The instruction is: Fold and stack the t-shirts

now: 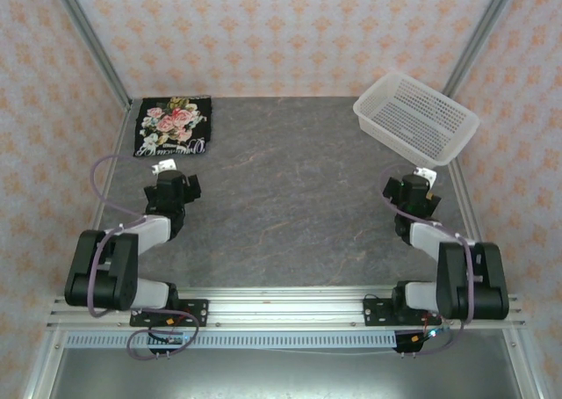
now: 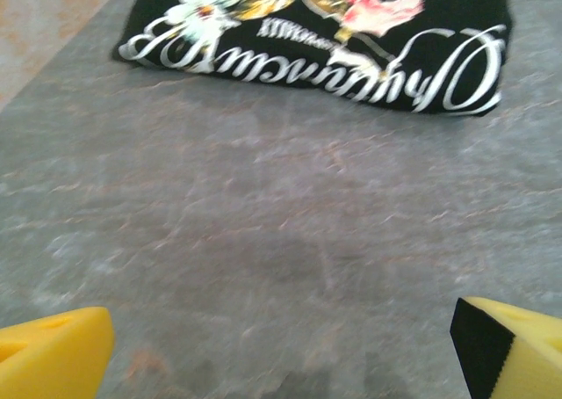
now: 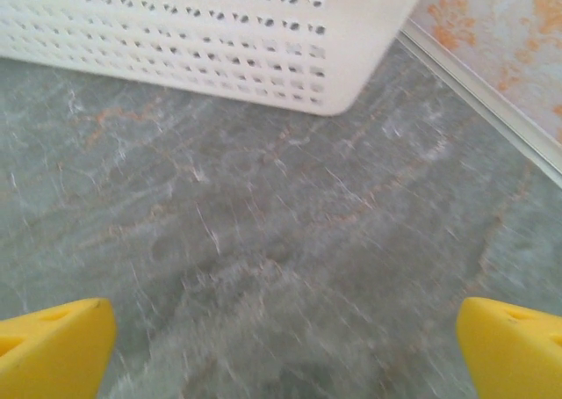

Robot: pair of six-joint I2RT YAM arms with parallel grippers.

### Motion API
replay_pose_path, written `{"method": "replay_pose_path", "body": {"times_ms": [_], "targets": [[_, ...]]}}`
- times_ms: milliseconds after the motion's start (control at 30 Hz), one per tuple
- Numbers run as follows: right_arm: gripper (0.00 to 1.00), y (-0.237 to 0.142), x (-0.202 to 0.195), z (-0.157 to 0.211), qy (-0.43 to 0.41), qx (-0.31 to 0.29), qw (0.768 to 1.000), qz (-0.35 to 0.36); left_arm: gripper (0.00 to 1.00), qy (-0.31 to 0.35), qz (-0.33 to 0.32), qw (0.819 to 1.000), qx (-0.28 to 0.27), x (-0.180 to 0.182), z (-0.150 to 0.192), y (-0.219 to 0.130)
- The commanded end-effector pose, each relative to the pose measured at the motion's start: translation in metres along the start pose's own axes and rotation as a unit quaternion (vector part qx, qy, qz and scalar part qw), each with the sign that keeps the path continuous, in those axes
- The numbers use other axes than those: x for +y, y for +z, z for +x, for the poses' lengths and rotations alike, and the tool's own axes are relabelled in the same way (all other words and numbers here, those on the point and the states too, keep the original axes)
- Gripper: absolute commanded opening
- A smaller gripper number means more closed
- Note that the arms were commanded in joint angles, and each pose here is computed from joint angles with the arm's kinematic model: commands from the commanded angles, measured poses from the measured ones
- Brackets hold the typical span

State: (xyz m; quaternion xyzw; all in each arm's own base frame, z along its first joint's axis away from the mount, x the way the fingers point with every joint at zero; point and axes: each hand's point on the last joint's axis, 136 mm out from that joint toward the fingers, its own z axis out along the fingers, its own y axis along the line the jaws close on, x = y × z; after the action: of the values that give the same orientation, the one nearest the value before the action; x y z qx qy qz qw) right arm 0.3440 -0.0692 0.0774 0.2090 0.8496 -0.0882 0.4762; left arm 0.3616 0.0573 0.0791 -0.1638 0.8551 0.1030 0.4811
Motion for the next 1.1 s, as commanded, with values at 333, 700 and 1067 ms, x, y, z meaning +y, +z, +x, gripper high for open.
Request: {"method": "replay_pose_path", "body": {"times_ms": [333, 700, 1067], "targets": [[0.99, 0.002, 0.027, -0.029, 0.051, -0.158, 0.981, -0.105, 1.00, 0.014, 0.013, 0.996, -0.092, -0.016, -0.025, 0.004], [0.99, 0.017, 0.054, -0.024, -0.032, -0.088, 0.993, -0.076, 1.00, 0.029, 0.006, 0.996, -0.088, -0.020, -0.025, 0.004], [0.99, 0.018, 0.058, -0.021, -0.040, -0.076, 0.993, -0.084, 1.00, 0.029, 0.006, 0.996, -0.089, -0.021, -0.026, 0.004]]}}
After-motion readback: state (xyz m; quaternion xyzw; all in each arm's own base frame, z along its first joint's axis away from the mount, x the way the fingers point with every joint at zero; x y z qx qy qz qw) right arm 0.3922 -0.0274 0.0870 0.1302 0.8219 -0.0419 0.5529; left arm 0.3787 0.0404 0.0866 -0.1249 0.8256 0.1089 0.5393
